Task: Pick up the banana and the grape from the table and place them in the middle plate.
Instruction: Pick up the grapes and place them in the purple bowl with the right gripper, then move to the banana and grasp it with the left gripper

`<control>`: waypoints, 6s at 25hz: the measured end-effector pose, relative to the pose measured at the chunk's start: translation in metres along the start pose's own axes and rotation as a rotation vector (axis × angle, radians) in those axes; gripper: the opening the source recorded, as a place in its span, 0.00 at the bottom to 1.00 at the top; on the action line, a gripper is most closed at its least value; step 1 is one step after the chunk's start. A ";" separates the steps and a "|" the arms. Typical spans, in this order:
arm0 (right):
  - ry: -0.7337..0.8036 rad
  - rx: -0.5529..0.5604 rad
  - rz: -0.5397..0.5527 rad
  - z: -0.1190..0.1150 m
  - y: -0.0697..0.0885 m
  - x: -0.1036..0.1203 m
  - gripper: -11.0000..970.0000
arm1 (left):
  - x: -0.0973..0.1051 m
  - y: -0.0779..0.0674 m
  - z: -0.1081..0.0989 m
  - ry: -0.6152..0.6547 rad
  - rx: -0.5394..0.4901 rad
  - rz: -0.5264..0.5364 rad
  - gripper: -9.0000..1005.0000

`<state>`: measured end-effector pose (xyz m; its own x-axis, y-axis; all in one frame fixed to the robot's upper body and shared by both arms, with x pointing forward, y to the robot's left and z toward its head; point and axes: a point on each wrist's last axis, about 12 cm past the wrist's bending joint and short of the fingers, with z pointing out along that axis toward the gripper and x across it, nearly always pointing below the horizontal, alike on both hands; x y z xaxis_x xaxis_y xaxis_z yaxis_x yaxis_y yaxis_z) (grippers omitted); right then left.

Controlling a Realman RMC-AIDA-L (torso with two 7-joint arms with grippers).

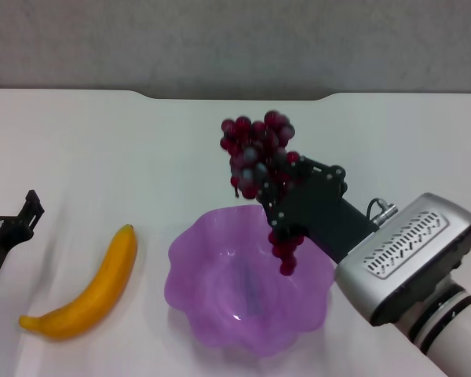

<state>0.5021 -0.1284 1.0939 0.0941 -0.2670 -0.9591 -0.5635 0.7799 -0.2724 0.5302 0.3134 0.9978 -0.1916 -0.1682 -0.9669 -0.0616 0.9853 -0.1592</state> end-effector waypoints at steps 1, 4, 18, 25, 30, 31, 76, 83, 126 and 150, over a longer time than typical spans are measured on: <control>0.011 -0.006 -0.002 0.001 0.000 0.002 0.29 | 0.000 0.000 0.000 0.000 0.000 0.000 0.77; 0.062 -0.034 0.004 0.006 0.001 0.013 0.28 | 0.000 0.000 0.000 0.000 0.000 -0.001 0.77; 0.173 -0.129 -0.073 0.004 0.014 0.050 0.28 | -0.001 -0.001 0.002 0.005 0.001 -0.004 0.77; 0.211 -0.129 -0.049 0.008 0.008 0.063 0.27 | -0.002 -0.004 0.004 0.003 0.009 -0.002 0.77; 0.198 -0.141 -0.070 0.008 0.010 0.062 0.27 | -0.004 -0.005 0.006 -0.003 0.007 -0.009 0.77; 0.186 -0.143 -0.078 0.007 0.011 0.062 0.27 | -0.004 -0.005 0.006 -0.004 0.007 -0.009 0.77; 0.089 0.218 0.141 -0.021 -0.082 0.104 0.91 | -0.002 -0.007 0.004 -0.006 0.018 -0.007 0.77; 0.178 0.344 0.232 -0.031 -0.098 0.121 0.91 | -0.003 -0.008 0.004 -0.008 0.023 -0.010 0.77; 0.311 0.334 0.239 -0.026 -0.104 0.133 0.91 | -0.115 -0.069 0.013 0.776 0.334 0.384 0.77; 0.307 0.336 0.237 -0.026 -0.104 0.133 0.91 | -0.085 -0.087 0.025 0.924 0.331 0.442 0.89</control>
<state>0.5520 -0.2597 0.9972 -0.2781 -0.1752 -0.9444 -0.2400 0.9647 -0.1083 0.5768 0.2430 1.0890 -0.8061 0.3851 -0.4494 0.4367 0.8995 -0.0125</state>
